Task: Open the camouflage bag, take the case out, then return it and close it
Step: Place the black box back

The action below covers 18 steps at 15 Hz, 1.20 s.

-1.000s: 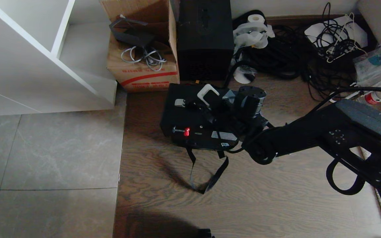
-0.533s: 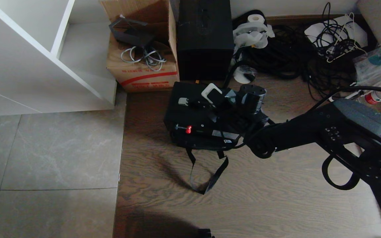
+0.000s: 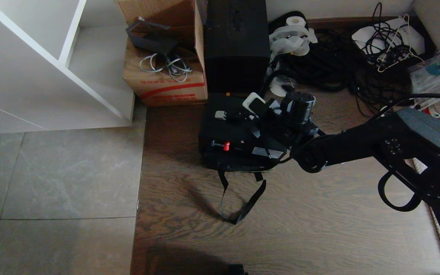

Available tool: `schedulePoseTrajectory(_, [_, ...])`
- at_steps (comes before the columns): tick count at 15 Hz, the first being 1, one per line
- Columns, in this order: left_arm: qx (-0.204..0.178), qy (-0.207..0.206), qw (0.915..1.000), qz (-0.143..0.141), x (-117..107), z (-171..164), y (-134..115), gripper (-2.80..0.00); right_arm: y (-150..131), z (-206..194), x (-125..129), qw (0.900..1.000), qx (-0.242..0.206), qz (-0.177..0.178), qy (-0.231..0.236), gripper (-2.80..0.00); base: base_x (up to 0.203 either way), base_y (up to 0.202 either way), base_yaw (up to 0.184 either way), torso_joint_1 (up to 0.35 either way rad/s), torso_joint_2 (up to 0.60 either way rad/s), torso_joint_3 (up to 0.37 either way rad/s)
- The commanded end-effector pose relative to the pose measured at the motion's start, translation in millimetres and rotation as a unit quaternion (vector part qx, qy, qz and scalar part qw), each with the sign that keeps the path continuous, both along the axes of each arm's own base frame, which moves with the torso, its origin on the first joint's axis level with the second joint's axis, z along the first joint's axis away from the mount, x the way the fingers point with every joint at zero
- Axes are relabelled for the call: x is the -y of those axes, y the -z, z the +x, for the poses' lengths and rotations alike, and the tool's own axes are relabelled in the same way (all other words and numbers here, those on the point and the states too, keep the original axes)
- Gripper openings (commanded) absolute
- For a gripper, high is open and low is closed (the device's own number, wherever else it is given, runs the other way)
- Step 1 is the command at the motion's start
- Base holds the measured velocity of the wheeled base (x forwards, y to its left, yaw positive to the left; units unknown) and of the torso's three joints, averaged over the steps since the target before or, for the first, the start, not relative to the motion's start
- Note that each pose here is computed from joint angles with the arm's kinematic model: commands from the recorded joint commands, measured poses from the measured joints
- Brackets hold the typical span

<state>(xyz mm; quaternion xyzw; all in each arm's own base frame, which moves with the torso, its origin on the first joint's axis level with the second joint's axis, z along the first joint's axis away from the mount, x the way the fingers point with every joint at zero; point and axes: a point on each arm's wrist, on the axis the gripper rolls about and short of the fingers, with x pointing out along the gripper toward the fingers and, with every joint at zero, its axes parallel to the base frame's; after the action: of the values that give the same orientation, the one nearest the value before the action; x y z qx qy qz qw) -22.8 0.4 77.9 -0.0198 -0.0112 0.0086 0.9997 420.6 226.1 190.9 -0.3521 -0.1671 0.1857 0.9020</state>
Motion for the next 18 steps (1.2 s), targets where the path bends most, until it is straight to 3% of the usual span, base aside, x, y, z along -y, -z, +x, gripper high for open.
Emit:
schedulePoseTrajectory(1, [-0.004, 0.000, 1.0000, 0.000, 0.0, 0.7, 2.6, -2.80, -16.5, -3.7, 5.3, 1.000, 0.006, 0.005, 0.003, -2.80, 0.000, 0.000, 0.000, 0.000, 0.00, 0.000])
schedulePoseTrajectory(5, [-0.005, 0.000, 1.0000, 0.000, 0.0, 0.7, 2.7, -2.80, -36.2, -11.8, 9.4, 1.000, -0.017, 0.013, -0.005, -2.80, 0.000, 0.000, 0.000, 0.000, 0.00, 0.000])
schedulePoseTrajectory(11, [-0.004, 0.000, 1.0000, 0.000, 0.0, 0.6, 2.6, -2.80, -43.6, -13.7, 14.1, 1.000, -0.011, 0.015, -0.007, -2.80, 0.000, 0.000, 0.000, 0.000, 0.00, 0.000])
schedulePoseTrajectory(18, [-0.005, 0.000, 1.0000, 0.000, 0.0, 0.7, 2.7, -2.80, -25.0, -2.5, 16.0, 1.000, -0.022, 0.001, -0.005, -2.80, 0.000, 0.000, 0.000, 0.000, 0.00, 0.000])
